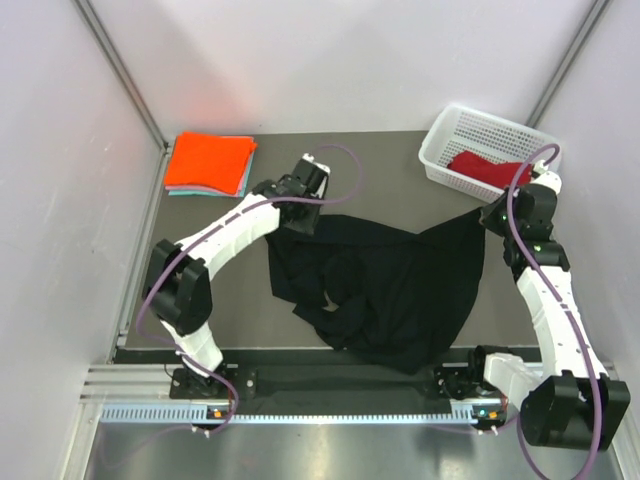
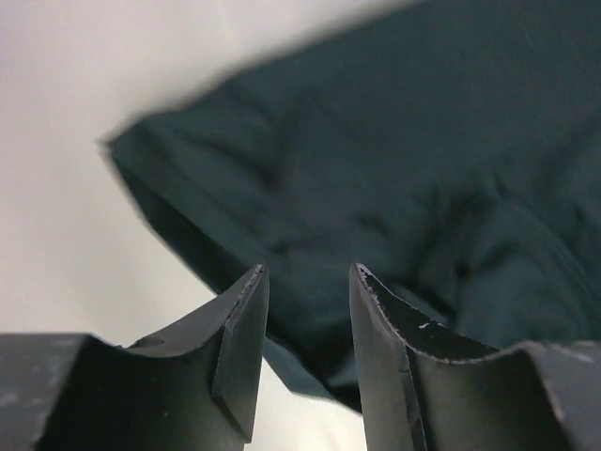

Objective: Fold and stack the t-shirts
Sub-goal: Flatten the tshirt out

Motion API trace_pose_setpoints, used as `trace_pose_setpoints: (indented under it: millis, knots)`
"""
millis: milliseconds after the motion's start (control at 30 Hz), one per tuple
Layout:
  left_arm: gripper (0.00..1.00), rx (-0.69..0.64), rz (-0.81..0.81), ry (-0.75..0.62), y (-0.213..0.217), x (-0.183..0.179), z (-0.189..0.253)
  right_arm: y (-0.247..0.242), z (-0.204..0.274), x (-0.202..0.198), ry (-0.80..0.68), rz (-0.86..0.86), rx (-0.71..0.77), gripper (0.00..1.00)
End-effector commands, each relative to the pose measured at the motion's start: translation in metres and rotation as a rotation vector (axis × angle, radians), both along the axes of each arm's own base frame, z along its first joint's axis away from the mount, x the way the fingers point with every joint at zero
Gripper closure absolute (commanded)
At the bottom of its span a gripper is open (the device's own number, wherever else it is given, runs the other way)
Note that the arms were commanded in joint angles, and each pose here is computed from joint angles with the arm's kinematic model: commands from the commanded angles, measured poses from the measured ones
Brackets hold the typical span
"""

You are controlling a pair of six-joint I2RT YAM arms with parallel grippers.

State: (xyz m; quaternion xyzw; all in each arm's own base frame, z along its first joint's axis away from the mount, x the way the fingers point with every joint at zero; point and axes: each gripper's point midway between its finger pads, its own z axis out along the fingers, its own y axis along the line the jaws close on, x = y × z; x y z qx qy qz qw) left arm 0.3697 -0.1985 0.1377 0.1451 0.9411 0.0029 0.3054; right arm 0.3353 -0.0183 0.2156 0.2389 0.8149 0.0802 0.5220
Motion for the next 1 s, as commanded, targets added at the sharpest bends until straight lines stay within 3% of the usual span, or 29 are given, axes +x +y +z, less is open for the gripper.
trace_pose_setpoints:
  millis: [0, 300, 667, 967]
  knots:
    - [0.55, 0.046, -0.058, 0.024, 0.012, -0.004, -0.015, 0.000, 0.018, 0.011, -0.084, 0.006, 0.012, 1.00]
    - [0.69, 0.076, -0.055, 0.117, 0.021, -0.019, -0.049, 0.002, 0.024, 0.009, -0.104, 0.015, 0.013, 1.00]
    - [0.62, 0.064, -0.063, 0.180, 0.034, -0.040, -0.082, 0.006, 0.027, 0.009, -0.117, 0.042, 0.030, 1.00]
    - [0.60, 0.086, -0.059, 0.110, 0.039, -0.020, -0.084, 0.007, 0.025, 0.008, -0.116, 0.049, 0.034, 1.00]
